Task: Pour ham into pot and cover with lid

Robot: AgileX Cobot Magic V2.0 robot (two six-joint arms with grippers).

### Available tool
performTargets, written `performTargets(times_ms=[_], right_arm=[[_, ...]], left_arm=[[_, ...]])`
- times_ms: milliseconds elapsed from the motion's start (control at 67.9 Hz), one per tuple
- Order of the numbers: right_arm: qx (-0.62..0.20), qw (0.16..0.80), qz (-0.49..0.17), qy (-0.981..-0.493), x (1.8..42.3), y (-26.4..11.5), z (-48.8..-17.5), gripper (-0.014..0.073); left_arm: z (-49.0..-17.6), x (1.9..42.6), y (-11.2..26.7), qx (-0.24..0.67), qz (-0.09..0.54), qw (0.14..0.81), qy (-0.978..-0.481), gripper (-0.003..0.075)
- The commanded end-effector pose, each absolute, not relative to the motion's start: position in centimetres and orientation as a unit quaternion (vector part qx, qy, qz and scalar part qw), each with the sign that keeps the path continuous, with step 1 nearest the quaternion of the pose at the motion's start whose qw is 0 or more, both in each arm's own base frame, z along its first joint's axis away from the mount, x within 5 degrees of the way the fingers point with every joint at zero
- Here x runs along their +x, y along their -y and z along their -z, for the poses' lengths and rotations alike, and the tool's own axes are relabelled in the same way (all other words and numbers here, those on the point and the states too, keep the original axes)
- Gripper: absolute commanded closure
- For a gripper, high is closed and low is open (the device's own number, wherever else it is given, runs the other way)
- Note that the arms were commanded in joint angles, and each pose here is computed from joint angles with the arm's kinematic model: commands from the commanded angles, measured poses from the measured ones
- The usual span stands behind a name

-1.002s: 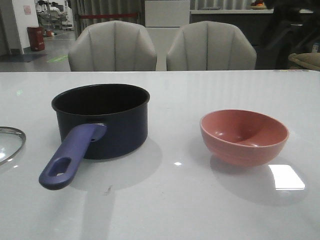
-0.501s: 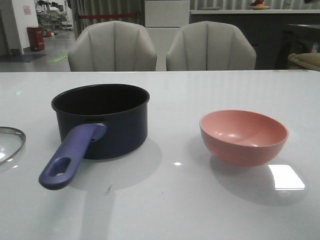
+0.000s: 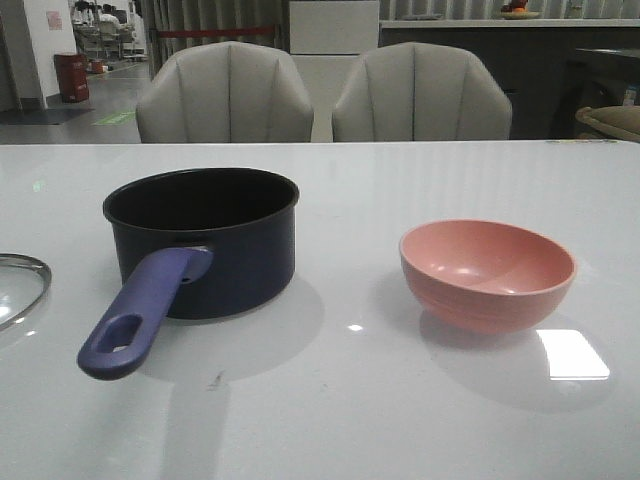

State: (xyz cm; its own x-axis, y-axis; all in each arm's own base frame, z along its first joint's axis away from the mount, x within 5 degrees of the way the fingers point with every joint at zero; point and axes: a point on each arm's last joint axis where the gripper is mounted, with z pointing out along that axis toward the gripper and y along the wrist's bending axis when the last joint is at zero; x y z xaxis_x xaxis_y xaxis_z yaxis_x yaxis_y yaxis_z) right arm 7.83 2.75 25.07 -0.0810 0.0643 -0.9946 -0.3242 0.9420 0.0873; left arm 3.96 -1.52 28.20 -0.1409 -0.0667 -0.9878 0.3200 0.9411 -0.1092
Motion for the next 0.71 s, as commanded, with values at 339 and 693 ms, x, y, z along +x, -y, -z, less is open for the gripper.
performTargets(times_ms=[339, 693], right_arm=[[-0.076, 0.707, -0.144, -0.689, 7.9, -2.5, -26.6, 0.0429], [-0.076, 0.707, -0.144, -0.689, 7.9, -2.5, -26.6, 0.0429]], left_arm=[[-31.2, 4.5, 1.7, 0.082, 0.16, 0.674, -0.716, 0.0082], [-35.6, 11.1, 2.9, 0.031, 0.133, 0.61, -0.78, 0.0062]])
